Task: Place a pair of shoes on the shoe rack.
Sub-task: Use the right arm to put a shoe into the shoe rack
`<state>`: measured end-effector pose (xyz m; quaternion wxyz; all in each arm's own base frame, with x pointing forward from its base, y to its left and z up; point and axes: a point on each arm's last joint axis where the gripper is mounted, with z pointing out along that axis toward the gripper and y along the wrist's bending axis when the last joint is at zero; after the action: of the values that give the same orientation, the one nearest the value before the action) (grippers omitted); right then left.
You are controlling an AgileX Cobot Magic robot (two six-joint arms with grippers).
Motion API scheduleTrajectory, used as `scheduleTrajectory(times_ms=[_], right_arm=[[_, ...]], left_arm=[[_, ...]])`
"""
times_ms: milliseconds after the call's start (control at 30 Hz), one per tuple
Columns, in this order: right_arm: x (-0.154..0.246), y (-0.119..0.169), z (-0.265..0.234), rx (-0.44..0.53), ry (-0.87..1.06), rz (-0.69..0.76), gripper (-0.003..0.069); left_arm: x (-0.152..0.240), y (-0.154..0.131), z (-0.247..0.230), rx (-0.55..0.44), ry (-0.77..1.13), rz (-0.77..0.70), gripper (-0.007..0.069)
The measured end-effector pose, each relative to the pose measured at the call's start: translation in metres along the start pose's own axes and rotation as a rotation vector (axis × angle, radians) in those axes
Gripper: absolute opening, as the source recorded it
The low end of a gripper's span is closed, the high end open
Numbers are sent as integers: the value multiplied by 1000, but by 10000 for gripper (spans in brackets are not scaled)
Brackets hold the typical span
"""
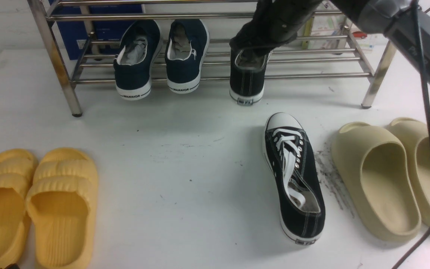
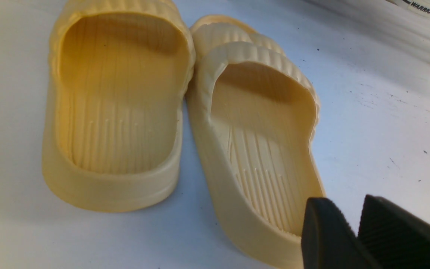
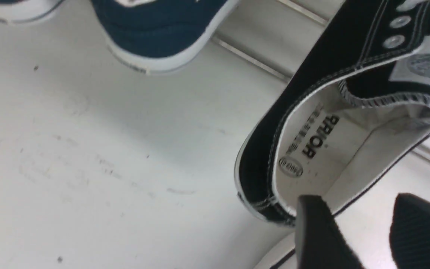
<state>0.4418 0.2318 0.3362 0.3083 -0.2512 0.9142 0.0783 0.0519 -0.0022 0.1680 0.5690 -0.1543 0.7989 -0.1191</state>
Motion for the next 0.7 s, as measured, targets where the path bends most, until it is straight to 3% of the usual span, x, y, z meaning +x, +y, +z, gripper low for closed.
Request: scheduleTrajectory(times_ms=[167, 333, 500, 700], right_arm=[[0, 6, -13, -56, 11, 17, 191], [10, 24, -24, -108, 57, 78, 14], [40, 42, 3, -121, 206, 119, 4], [53, 34, 68, -72, 135, 191, 17]], left_arm=[[0, 0, 0, 0, 0, 0, 164], [0, 0, 0, 0, 0, 0, 165], [0, 0, 0, 0, 0, 0, 172], [0, 0, 0, 0, 0, 0, 176]])
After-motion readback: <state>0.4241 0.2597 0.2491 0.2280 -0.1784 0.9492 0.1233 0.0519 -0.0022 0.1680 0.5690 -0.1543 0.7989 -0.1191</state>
